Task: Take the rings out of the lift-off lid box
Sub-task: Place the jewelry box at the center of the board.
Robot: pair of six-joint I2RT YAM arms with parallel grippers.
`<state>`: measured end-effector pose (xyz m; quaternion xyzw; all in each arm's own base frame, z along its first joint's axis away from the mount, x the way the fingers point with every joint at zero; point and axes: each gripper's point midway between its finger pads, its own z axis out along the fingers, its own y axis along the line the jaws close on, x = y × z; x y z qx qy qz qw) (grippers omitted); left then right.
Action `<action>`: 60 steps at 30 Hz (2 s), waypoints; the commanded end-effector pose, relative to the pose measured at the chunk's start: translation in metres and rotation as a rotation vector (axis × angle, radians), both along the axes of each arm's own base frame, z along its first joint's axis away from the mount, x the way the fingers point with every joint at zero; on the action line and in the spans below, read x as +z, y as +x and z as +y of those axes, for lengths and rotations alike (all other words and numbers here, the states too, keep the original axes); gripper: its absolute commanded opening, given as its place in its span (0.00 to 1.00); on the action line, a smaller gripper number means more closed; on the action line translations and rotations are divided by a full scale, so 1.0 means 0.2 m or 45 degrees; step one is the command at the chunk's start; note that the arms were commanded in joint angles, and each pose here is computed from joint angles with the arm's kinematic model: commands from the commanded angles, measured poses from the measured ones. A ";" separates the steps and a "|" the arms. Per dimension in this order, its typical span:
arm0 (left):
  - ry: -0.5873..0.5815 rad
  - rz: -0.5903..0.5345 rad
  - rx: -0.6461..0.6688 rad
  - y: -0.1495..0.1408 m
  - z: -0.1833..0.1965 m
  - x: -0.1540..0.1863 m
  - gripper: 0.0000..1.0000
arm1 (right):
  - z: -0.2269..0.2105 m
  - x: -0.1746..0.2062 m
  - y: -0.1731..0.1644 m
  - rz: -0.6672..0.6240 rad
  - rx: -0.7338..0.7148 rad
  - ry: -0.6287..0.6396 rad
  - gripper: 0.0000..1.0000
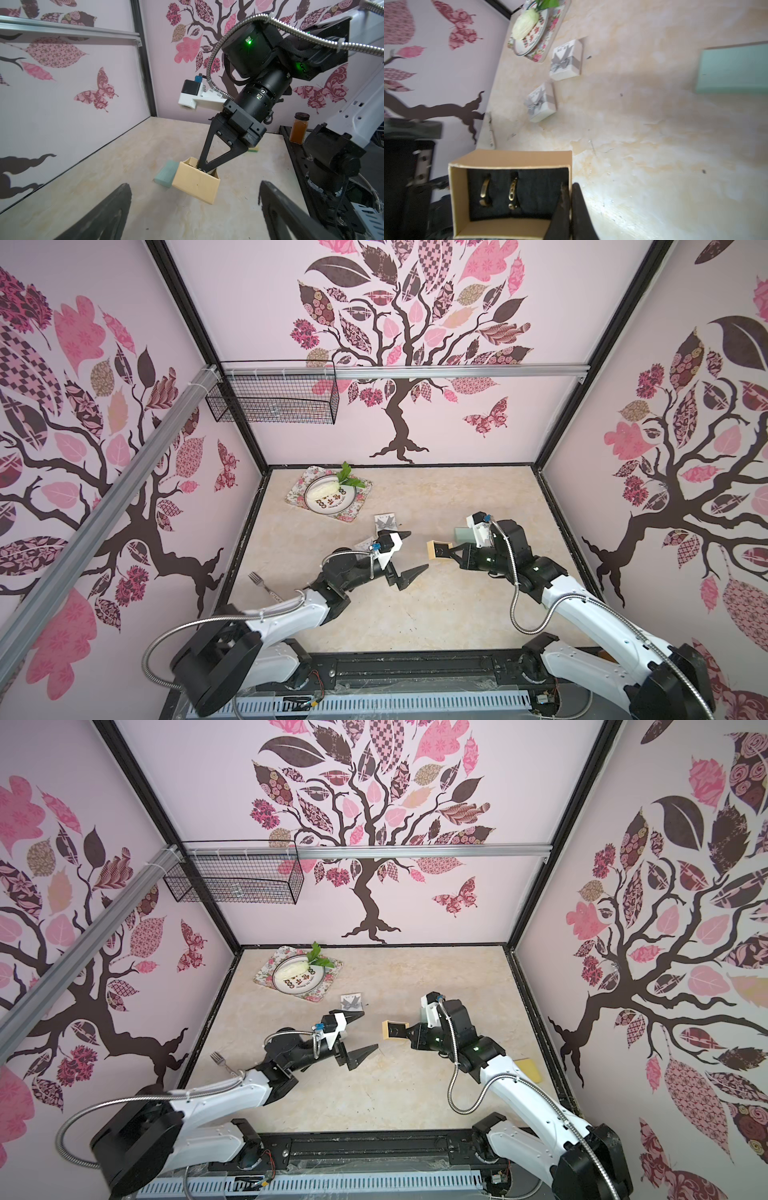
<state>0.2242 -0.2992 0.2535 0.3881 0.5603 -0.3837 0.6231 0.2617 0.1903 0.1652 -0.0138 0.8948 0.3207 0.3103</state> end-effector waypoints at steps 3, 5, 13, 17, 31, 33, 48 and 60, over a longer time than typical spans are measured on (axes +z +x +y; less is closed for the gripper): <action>0.290 0.236 0.256 -0.02 0.21 -0.26 0.98 | -0.12 -0.14 0.02 -0.008 -0.166 -0.333 0.00; 0.317 0.276 0.329 -0.02 0.28 -0.26 0.98 | -0.12 -0.18 0.02 0.019 -0.177 -0.374 0.00; 0.431 0.468 0.449 -0.02 0.36 -0.47 0.98 | -0.13 -0.43 -0.04 0.180 -0.245 -0.456 0.00; 0.464 0.501 0.485 -0.01 0.37 -0.54 0.98 | -0.09 -0.53 -0.08 0.249 -0.228 -0.551 0.00; 0.494 0.527 0.511 -0.03 0.39 -0.61 0.98 | -0.09 -0.69 -0.14 0.346 -0.235 -0.671 0.00; 0.486 0.523 0.504 -0.03 0.39 -0.61 0.98 | -0.09 -0.69 -0.13 0.344 -0.243 -0.673 0.00; 0.403 0.507 0.543 -0.01 0.41 -0.50 0.98 | -0.06 -0.32 -0.07 0.161 -0.197 -0.659 0.42; 0.510 0.672 0.359 0.05 0.13 -0.53 0.98 | -0.09 -0.11 -0.25 0.089 -0.070 -0.445 1.00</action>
